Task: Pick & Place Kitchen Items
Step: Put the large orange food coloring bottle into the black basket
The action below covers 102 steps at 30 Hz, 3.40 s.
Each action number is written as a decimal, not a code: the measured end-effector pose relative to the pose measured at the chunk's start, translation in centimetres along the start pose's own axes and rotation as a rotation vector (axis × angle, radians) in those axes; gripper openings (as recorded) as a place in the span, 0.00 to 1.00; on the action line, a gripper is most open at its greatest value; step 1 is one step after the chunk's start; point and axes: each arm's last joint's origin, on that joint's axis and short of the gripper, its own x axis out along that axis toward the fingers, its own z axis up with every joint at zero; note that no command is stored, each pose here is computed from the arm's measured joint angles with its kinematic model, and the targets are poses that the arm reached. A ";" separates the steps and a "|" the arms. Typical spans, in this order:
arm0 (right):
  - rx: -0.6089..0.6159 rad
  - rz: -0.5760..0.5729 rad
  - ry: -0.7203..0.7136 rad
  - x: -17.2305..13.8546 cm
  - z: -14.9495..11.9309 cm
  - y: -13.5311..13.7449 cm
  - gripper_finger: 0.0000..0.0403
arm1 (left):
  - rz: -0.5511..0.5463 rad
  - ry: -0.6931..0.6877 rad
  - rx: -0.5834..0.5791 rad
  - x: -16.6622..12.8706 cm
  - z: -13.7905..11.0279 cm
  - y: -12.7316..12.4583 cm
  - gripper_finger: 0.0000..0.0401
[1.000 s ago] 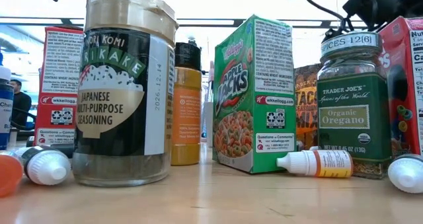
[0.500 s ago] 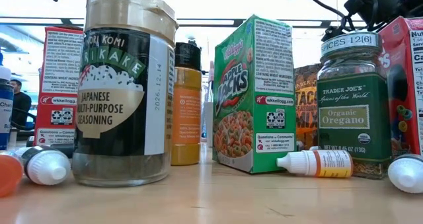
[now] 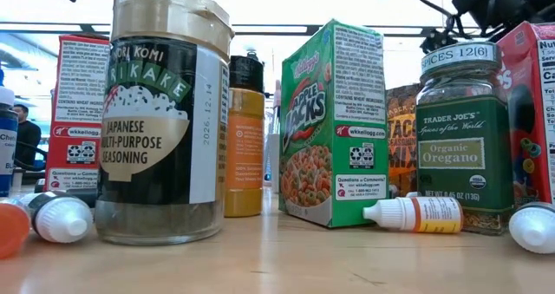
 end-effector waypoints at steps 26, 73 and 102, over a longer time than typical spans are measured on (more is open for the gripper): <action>-0.302 1.513 -0.228 -6.5 1.6 5.2 0.30 | 0.000 0.000 0.004 0.0 0.0 0.0 0.31; -0.736 1.665 -0.110 -8.7 -7.1 10.9 0.30 | 0.001 -0.062 -0.024 0.0 0.6 0.0 0.31; -0.457 1.246 -0.616 -8.0 -5.0 9.1 0.11 | 0.004 -0.085 -0.002 0.0 0.8 0.0 0.31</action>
